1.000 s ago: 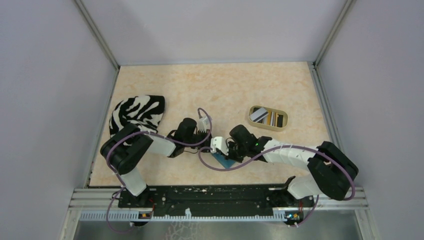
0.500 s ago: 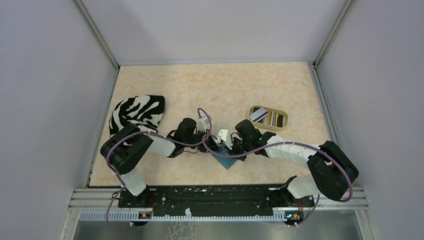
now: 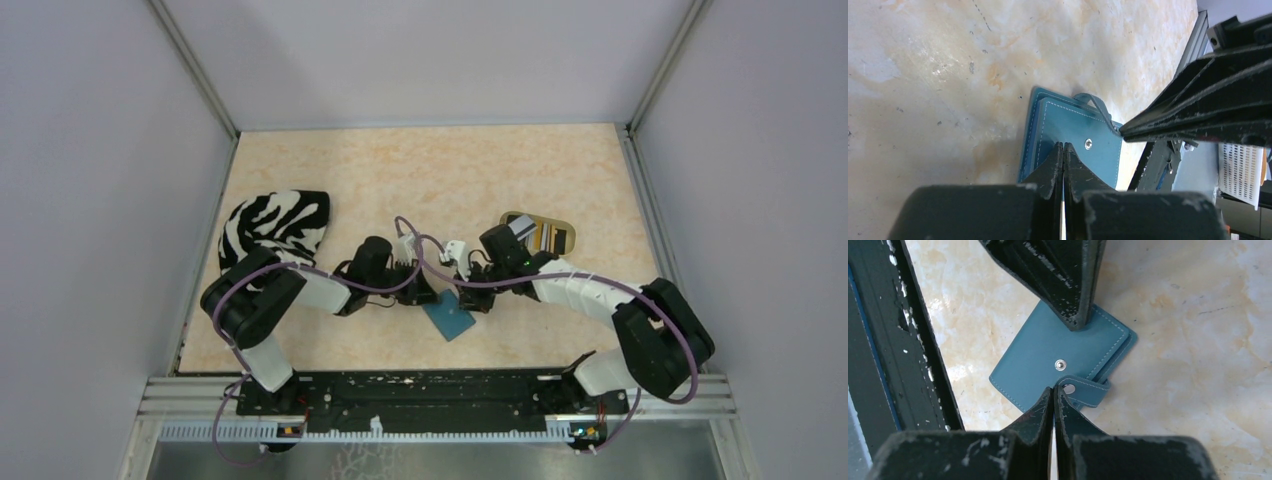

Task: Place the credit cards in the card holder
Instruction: Close the card holder at the center of the board.

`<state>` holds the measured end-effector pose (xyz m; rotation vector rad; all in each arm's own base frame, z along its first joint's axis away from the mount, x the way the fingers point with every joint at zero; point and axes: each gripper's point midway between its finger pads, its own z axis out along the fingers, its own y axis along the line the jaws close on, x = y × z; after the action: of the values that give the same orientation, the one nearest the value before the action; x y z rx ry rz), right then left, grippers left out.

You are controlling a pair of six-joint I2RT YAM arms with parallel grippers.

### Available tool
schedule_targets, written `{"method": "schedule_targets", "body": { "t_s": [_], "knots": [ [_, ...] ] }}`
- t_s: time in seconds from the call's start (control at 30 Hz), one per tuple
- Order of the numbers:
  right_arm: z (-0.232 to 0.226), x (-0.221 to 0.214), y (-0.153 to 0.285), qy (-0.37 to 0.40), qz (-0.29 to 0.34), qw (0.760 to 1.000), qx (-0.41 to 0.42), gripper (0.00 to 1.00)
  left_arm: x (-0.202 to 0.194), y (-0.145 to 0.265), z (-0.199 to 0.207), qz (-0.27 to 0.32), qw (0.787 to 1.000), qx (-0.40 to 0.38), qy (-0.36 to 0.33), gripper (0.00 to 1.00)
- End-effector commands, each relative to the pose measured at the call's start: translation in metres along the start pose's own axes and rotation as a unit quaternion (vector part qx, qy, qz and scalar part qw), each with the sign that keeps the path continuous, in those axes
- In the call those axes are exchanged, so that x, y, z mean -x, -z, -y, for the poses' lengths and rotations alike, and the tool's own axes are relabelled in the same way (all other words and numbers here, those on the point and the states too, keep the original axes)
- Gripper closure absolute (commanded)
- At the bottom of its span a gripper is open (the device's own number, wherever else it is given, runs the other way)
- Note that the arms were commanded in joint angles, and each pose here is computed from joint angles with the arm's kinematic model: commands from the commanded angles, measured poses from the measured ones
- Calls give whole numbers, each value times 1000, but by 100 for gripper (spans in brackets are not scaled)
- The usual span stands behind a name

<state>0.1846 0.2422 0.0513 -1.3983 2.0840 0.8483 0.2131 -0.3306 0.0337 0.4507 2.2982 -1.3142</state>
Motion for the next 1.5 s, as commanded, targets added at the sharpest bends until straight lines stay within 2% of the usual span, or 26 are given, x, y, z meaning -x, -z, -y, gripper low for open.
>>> {"method": "schedule_targets", "body": {
  "t_s": [0.0,0.07,0.2,0.4,0.5,0.57,0.67,0.73,0.8,0.87,0.97,1.03,1.07,1.1,1.2,1.27,1.47],
  "knots": [
    [8,29,10,4,36,999,6,100,2,6,10,7,999,-26,-31,100],
    [12,31,13,13,34,999,10,100,7,12,20,20,997,-43,-53,98],
    [27,41,13,34,30,999,16,100,27,34,34,75,990,-38,-117,71],
    [62,75,12,56,42,998,4,100,53,73,18,162,966,65,-193,36],
    [77,96,10,64,46,997,11,100,51,85,17,174,960,78,-207,25],
    [78,109,15,61,54,996,35,100,44,87,17,168,957,68,-228,22],
    [63,118,33,65,83,990,91,96,25,87,14,156,950,45,-267,22],
    [53,115,44,77,96,988,98,90,22,87,1,163,954,71,-242,23],
    [42,102,53,109,87,986,95,84,19,84,-15,143,961,108,-211,29],
    [20,73,60,147,58,980,124,79,16,79,-30,112,967,147,-175,44],
    [-15,22,63,264,17,947,181,79,7,67,-44,71,974,169,-135,57],
    [-37,-14,53,331,-13,918,220,85,3,58,-49,49,977,171,-120,66],
    [-43,-25,46,342,-34,911,226,90,2,54,-51,37,977,175,-114,71],
    [-46,-36,38,351,-58,907,224,92,1,51,-55,27,977,186,-105,75],
    [-42,-49,10,383,-115,897,186,97,-6,45,-60,3,978,188,-87,79],
    [-37,-44,-1,397,-120,895,162,99,-12,42,-56,-3,982,170,-81,81],
    [-6,-20,-14,390,-102,913,57,99,-36,35,-36,-28,994,87,-59,83]
  ]
}}
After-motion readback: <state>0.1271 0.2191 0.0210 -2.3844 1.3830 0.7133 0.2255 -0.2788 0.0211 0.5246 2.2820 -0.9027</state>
